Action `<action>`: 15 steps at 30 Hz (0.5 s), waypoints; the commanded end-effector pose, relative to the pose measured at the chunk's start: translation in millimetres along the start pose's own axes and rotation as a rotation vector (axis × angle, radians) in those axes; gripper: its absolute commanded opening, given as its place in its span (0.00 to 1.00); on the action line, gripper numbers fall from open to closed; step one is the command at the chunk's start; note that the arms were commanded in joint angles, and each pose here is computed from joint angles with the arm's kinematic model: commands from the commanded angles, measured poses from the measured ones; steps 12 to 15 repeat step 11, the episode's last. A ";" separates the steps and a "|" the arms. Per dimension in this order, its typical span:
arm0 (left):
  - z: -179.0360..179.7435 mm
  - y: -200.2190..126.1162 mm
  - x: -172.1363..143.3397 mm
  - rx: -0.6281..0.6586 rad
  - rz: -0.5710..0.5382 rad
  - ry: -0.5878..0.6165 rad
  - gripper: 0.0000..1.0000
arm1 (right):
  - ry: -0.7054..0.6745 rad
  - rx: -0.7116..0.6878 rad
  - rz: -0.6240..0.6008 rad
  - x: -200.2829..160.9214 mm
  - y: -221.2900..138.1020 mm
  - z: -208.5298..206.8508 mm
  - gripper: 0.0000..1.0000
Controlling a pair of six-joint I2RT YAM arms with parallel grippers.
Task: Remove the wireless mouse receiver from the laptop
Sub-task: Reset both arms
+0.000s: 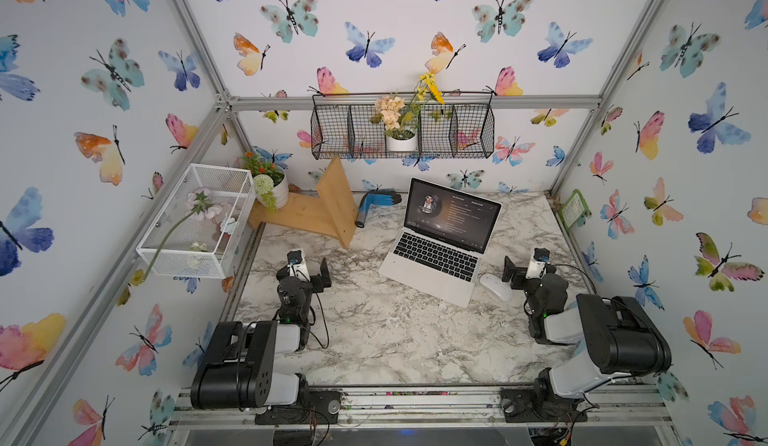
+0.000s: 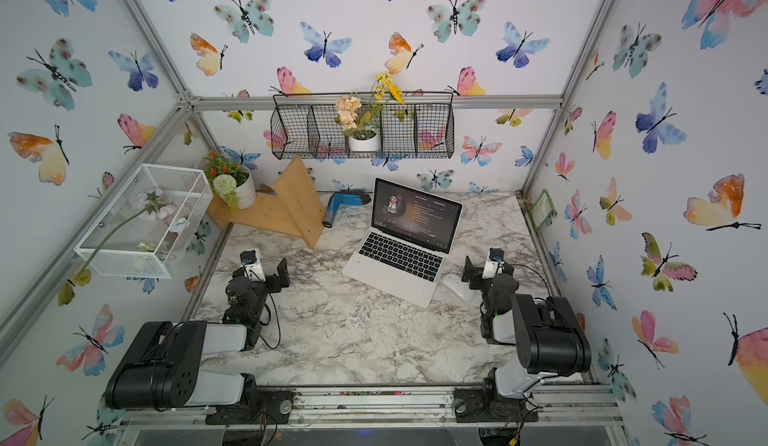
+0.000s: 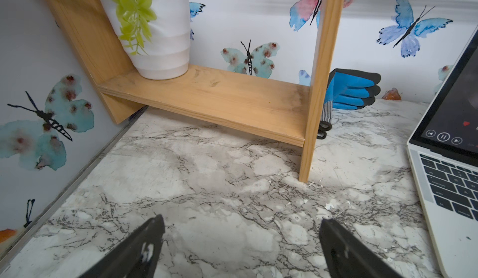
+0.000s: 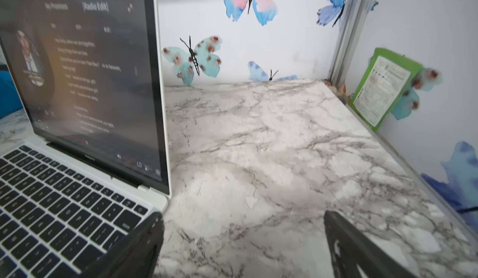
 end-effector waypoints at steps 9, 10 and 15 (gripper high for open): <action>-2.4 2.1 0.5 -0.026 0.012 0.010 0.99 | -0.006 -0.017 0.038 -1.2 2.8 2.0 0.98; -2.5 2.1 0.7 -0.027 0.011 0.010 0.99 | -0.006 -0.017 0.038 -1.1 2.6 2.0 0.98; -2.5 2.0 0.8 -0.027 0.010 0.009 0.99 | -0.006 -0.018 0.038 -1.1 2.6 2.0 0.98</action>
Point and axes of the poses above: each gripper's point midway between its finger pads, its own y axis out along the fingers, its own z axis along the line the jaws close on, x = y × z, the point moved 10 cm from there along -y, back along the fingers, and after that the axes turned 7 degrees about -y, right-handed, at the moved point
